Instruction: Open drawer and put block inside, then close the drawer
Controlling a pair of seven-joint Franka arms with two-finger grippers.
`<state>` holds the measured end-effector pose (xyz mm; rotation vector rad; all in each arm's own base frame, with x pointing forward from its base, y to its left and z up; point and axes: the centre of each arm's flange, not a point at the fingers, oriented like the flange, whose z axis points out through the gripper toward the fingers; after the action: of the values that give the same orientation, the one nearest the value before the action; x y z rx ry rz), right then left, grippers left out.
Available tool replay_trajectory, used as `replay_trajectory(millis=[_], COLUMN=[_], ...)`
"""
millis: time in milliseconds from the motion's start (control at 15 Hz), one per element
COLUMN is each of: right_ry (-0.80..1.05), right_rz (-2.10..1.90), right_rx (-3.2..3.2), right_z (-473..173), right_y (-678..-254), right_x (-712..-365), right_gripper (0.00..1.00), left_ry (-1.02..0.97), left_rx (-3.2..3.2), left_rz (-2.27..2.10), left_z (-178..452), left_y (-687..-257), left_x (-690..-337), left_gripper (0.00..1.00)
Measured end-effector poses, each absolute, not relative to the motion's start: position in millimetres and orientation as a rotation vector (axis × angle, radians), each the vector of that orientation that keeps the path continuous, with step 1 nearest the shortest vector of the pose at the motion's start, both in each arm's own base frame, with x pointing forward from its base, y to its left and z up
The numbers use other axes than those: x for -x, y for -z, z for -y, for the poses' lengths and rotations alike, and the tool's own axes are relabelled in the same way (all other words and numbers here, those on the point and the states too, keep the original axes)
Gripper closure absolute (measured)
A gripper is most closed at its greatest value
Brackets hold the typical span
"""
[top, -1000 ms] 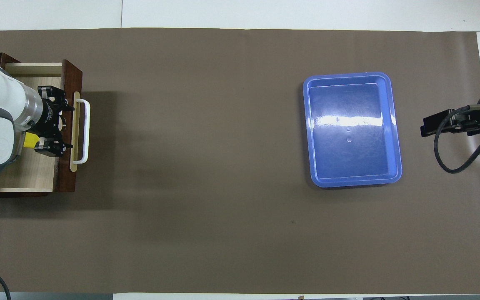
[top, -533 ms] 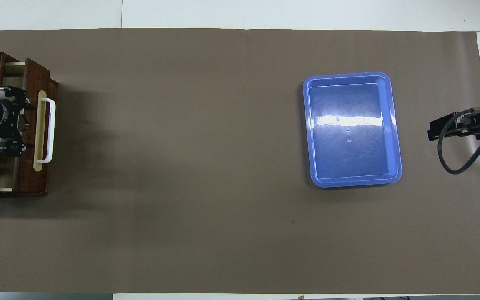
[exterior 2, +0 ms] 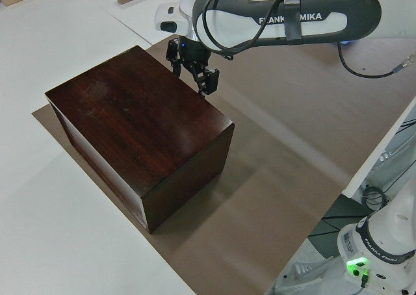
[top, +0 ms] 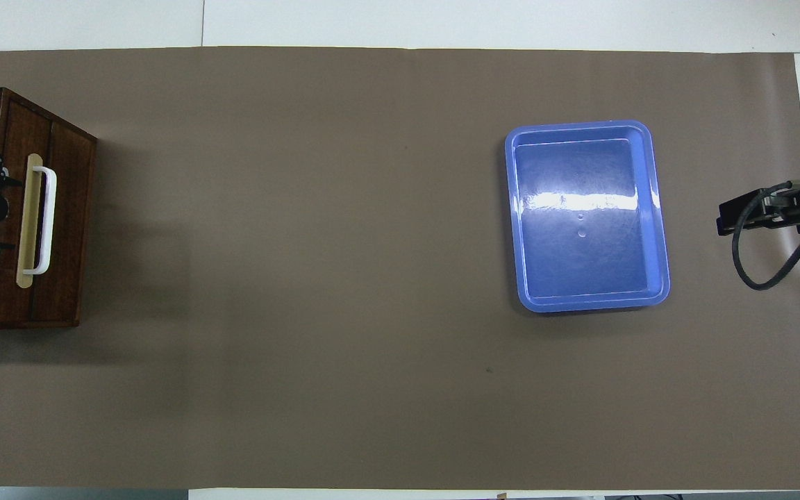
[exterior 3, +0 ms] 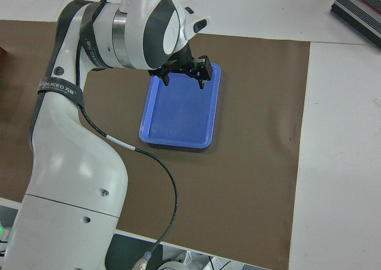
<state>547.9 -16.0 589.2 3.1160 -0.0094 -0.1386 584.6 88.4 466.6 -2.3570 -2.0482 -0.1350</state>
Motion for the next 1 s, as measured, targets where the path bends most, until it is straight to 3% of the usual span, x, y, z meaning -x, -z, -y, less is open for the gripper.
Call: replay_trajectory(millis=[200,400,667,1000], right_ry=[0.149,0.149,0.149,0.15], right_rz=[0.009,0.007,0.007,0.008], right_rx=[-3.116,-3.116,-3.116,-3.116], right_z=[16,15,15,15], right_y=[-589,-589,-589,-589], right_x=[-547,-547,-547,-547], right_gripper=[0.0,0.0,0.0,0.0], left_ry=[0.105,0.04,-0.05,-0.148], left_rx=[2.46,2.628,2.84,2.993], left_rz=[1.899,1.607,1.102,0.577], left_z=[-84,-73,-5,41], left_y=[-473,-514,-555,-567], left_x=[-584,-574,-546,-527], left_gripper=[0.0,0.0,0.0,0.0])
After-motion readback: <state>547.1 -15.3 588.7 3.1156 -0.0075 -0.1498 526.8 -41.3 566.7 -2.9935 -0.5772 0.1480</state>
